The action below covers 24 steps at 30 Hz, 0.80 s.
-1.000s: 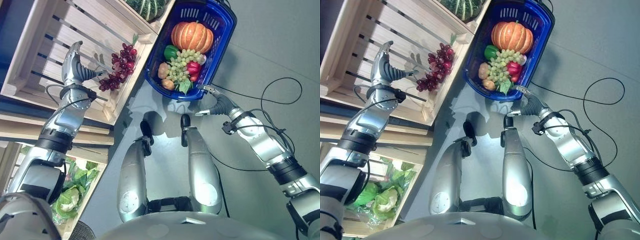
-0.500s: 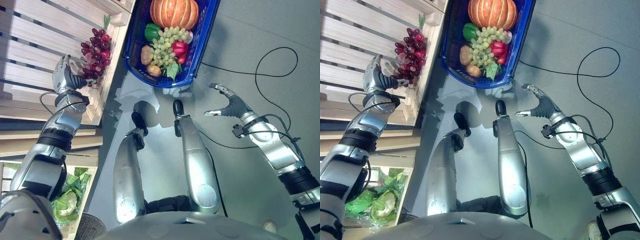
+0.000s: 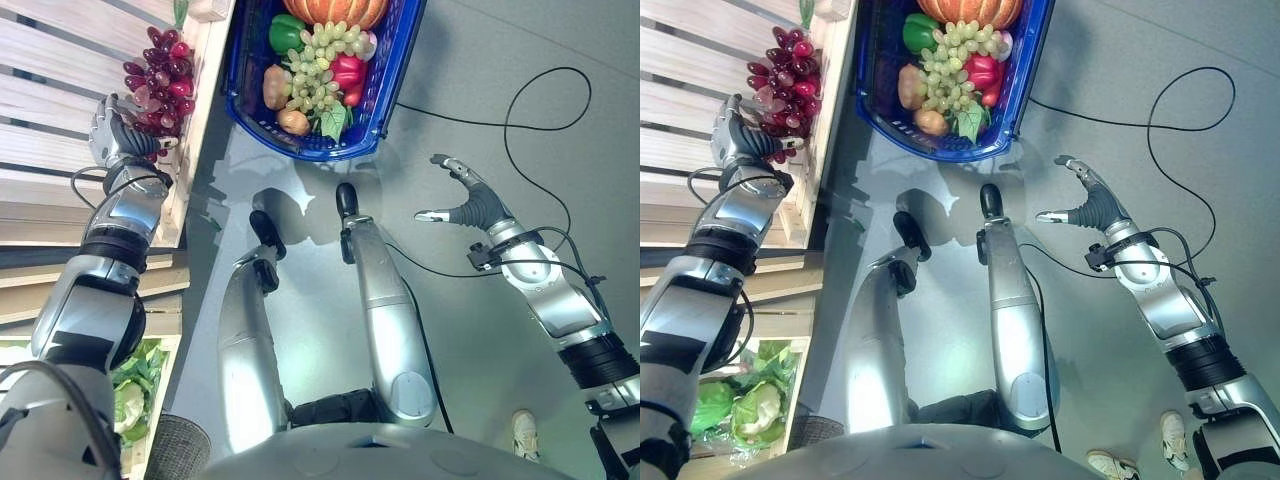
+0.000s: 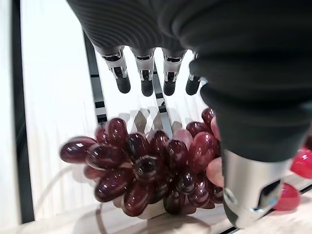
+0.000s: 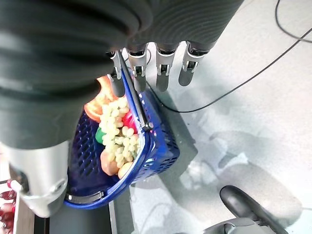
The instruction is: Pick up fruits and vegetables into the basket
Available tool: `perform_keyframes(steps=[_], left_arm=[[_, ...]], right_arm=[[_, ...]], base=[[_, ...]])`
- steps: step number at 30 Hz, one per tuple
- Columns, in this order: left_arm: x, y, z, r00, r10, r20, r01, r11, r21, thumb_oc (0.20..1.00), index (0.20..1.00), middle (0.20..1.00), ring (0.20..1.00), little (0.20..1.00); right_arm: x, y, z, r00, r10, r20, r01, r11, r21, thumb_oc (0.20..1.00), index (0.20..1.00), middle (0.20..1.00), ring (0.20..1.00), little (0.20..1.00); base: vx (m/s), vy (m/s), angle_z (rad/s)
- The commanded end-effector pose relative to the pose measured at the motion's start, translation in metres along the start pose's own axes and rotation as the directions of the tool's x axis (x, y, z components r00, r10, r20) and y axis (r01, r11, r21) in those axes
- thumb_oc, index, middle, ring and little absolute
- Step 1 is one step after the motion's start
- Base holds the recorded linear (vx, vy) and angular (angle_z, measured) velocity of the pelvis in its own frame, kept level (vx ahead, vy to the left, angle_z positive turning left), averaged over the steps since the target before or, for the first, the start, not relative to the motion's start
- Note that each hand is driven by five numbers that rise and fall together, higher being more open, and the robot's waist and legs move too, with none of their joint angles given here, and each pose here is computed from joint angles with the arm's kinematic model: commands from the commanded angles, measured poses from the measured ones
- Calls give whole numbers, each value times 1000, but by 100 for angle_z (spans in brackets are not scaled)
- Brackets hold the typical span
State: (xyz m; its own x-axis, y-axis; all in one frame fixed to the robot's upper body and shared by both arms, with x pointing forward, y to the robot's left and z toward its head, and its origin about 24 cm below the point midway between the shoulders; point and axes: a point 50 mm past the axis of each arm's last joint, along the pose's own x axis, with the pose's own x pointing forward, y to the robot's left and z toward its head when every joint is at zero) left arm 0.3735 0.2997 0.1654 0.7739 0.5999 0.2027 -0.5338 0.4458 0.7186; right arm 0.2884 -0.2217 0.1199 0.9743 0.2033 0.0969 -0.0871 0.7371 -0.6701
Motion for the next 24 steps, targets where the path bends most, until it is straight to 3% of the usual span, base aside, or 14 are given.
perform_keyframes(steps=[1,11,16,24], left_arm=[[7,17,-26,994,83,-76,-77,993,86,1000,1000,1000,1000,1000],[14,25,-18,993,86,-86,-62,966,251,1000,1000,1000,1000,1000],[12,17,-33,983,11,-185,42,959,279,1000,1000,1000,1000,1000],[13,19,-40,975,30,-220,37,955,293,1000,1000,1000,1000,1000]], right_arm=[[1,1,9,998,-39,55,36,998,48,1000,1000,1000,1000,1000],[9,-3,14,996,-64,69,60,997,50,1000,1000,1000,1000,1000],[14,-5,16,994,-74,78,71,997,44,1000,1000,1000,1000,1000],[18,-10,19,992,-94,84,91,995,47,1000,1000,1000,1000,1000]], base=[[0,0,0],[-8,1,-2],[-13,8,-3],[-21,6,-7]])
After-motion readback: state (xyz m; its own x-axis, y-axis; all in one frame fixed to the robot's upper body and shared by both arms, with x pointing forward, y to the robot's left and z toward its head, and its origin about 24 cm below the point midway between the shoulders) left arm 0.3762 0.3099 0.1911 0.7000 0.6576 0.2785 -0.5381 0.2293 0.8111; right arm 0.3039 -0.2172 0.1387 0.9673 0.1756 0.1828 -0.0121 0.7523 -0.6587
